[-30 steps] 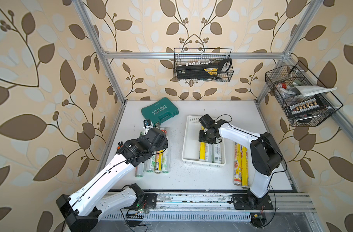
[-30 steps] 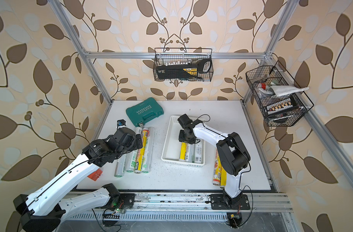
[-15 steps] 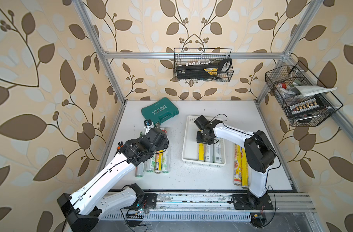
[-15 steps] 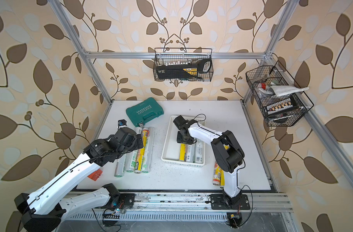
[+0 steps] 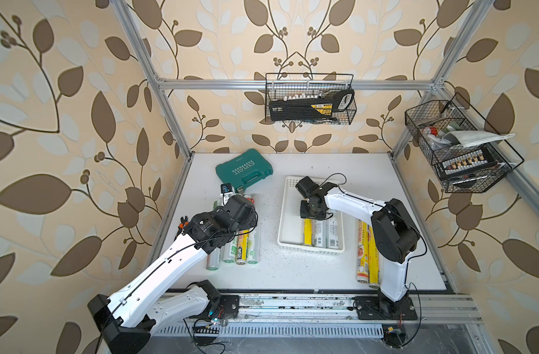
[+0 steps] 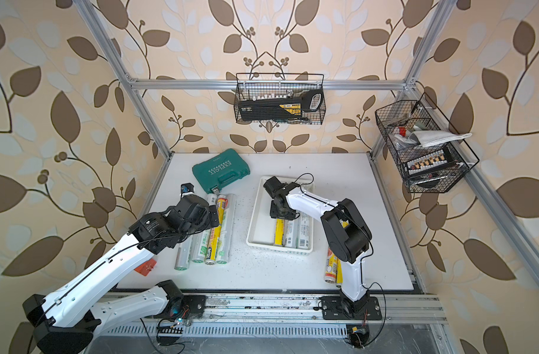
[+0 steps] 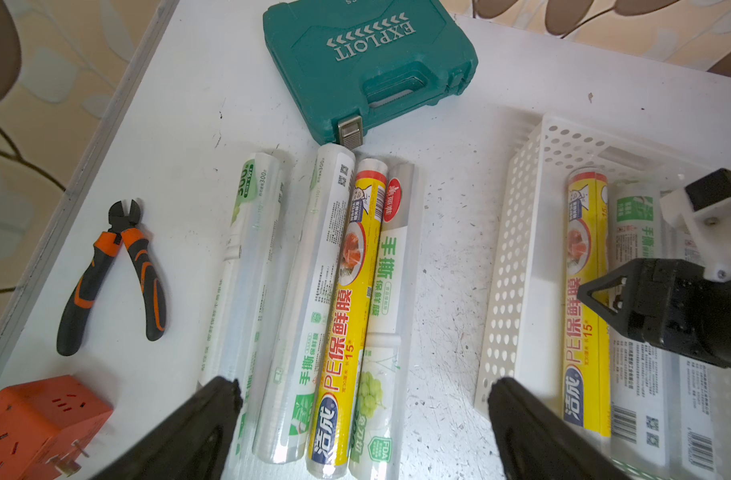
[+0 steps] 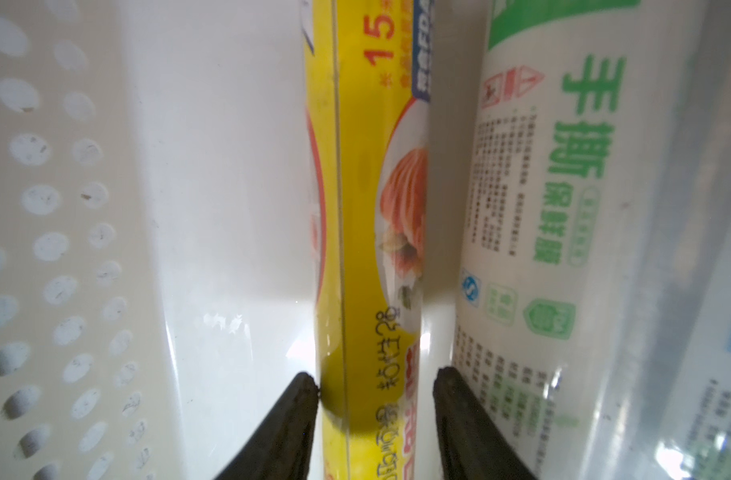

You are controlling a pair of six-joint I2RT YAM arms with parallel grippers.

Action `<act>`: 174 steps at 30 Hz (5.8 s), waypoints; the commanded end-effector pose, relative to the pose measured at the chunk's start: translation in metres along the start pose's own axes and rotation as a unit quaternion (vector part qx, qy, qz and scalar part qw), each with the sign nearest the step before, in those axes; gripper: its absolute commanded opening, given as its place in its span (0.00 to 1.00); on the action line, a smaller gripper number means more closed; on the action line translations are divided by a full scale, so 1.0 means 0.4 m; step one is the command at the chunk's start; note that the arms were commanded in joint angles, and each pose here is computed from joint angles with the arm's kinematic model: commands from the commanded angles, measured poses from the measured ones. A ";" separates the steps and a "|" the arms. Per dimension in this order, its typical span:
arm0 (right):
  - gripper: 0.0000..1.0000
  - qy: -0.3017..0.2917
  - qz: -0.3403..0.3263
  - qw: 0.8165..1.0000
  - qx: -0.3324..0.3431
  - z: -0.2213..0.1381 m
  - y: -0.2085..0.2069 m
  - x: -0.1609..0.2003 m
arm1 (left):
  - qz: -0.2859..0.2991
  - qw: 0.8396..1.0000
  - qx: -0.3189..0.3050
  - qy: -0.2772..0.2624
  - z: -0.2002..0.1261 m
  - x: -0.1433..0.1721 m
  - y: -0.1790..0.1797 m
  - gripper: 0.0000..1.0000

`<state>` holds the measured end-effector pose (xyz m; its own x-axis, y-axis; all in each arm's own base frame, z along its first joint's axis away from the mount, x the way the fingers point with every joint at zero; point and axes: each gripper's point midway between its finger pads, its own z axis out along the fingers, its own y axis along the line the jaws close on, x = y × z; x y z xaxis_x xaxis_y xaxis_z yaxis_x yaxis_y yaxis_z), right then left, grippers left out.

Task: Put the plastic wrap into the basket
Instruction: Place the plastic wrap in the basket, then pick up the plastic wrap from the center of the board, then place the plastic wrap in the basket.

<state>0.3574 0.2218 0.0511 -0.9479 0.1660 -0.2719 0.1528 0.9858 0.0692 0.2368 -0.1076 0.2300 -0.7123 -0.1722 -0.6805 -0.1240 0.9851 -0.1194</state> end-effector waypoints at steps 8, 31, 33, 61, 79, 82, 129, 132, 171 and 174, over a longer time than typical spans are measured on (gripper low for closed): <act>0.47 -0.039 -0.001 0.999 0.028 -0.086 -0.035 -0.037 | -0.001 1.000 0.001 -0.003 0.003 -0.006 -0.001 0.99; 0.55 -0.150 -0.051 0.986 -0.053 -0.344 -0.097 -0.042 | 0.014 0.998 -0.049 0.038 0.150 0.029 -0.046 0.99; 0.55 -0.152 -0.051 0.985 -0.056 -0.347 -0.108 -0.040 | 0.013 0.997 -0.054 0.048 0.172 0.041 -0.045 0.99; 0.57 -0.166 -0.009 0.982 -0.087 -0.333 -0.227 -0.030 | -0.021 0.981 -0.055 0.186 0.389 0.214 -0.073 0.92; 0.58 -0.146 0.000 0.985 -0.096 -0.305 -0.235 -0.024 | -0.025 0.977 -0.031 0.209 0.424 0.252 -0.107 0.75; 0.58 -0.146 0.001 0.984 -0.098 -0.304 -0.233 -0.024 | -0.021 0.976 -0.032 0.213 0.430 0.259 -0.111 0.72; 0.58 -0.149 0.024 0.983 -0.103 -0.303 -0.276 -0.033 | 0.041 0.988 0.026 0.146 0.207 0.030 -0.292 0.44; 0.58 -0.147 0.032 0.983 -0.105 -0.301 -0.291 -0.034 | 0.048 0.988 0.044 0.140 0.203 0.007 -0.350 0.44; 0.58 -0.134 0.069 0.981 -0.121 -0.276 -0.358 -0.032 | 0.094 0.971 0.086 0.201 0.423 0.103 -0.606 0.40; 0.58 -0.135 0.069 0.981 -0.120 -0.276 -0.361 -0.031 | 0.095 0.970 0.086 0.206 0.426 0.116 -0.608 0.40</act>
<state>0.3194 0.0748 0.1509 -0.8069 0.3415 -0.4820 0.1898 0.9226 0.3358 0.3503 -0.3386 0.0944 -0.9373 0.0644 -0.3426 0.1092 0.9876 -0.1130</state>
